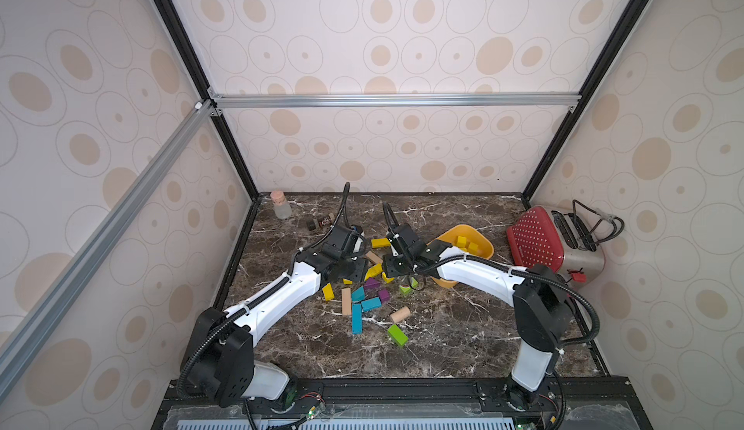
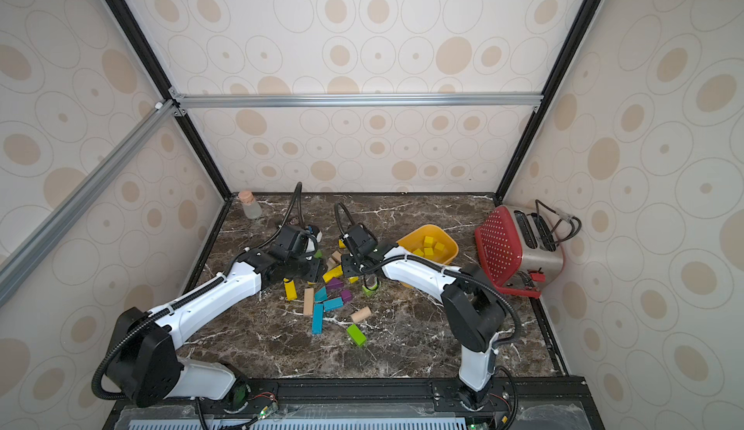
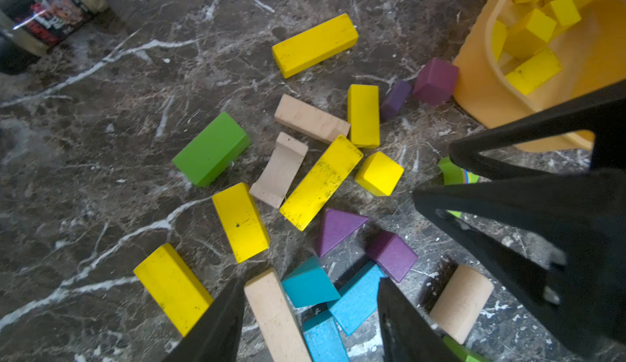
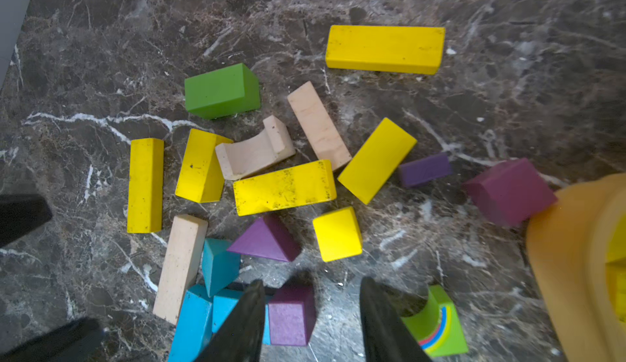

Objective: Pick out the yellow building blocks
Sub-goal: Pick up the building block from the center of the board.

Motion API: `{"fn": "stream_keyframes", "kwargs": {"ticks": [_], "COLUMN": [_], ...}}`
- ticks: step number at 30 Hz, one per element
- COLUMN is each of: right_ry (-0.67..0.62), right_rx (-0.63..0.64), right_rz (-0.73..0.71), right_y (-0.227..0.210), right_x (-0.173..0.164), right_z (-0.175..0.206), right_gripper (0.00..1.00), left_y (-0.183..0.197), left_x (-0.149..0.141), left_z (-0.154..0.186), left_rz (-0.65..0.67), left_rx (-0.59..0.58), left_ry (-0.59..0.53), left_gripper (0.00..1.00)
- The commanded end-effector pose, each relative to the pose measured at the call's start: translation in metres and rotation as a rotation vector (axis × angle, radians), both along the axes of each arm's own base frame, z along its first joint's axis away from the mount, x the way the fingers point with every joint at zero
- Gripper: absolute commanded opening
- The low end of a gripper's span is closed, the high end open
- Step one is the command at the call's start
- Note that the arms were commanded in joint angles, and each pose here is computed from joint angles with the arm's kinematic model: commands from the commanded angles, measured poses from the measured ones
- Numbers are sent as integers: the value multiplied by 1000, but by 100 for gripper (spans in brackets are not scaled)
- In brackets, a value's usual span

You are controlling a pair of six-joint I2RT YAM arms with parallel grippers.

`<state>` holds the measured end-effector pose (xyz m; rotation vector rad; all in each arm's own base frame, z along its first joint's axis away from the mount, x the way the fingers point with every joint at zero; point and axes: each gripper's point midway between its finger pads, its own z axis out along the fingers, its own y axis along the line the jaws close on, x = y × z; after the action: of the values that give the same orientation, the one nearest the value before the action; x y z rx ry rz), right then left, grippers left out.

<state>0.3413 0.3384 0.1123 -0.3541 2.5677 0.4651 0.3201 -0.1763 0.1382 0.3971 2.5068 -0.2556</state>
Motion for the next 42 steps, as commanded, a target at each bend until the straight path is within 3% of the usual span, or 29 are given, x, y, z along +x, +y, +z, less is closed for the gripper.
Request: {"fn": "stream_keyframes", "kwargs": {"ticks": [1,10,22,35,42], "right_ry": [48,116,83,138,206], "right_rx": [-6,-59,-273,-226,-118], "right_rz": [26,42,20,-25,-73], "right_y": [15,19,-27,-31,-22], "right_x": [-6,-10,-13,-13,-5], "right_z": [-8,-35,-44,-57,-65], "right_gripper": [47,47,48,48,49], "left_y": [14,29,35,20,2], "left_x": [-6,-27,-39,-20,-5], "left_z": [-1,-29,-60,-51,-38], "left_rz": [16,87,169,131,103], "left_rx": [26,19,-24,-47,-105], "left_ry": [-3,52,104,84,55], "left_gripper": [62,62,63,64,63]}}
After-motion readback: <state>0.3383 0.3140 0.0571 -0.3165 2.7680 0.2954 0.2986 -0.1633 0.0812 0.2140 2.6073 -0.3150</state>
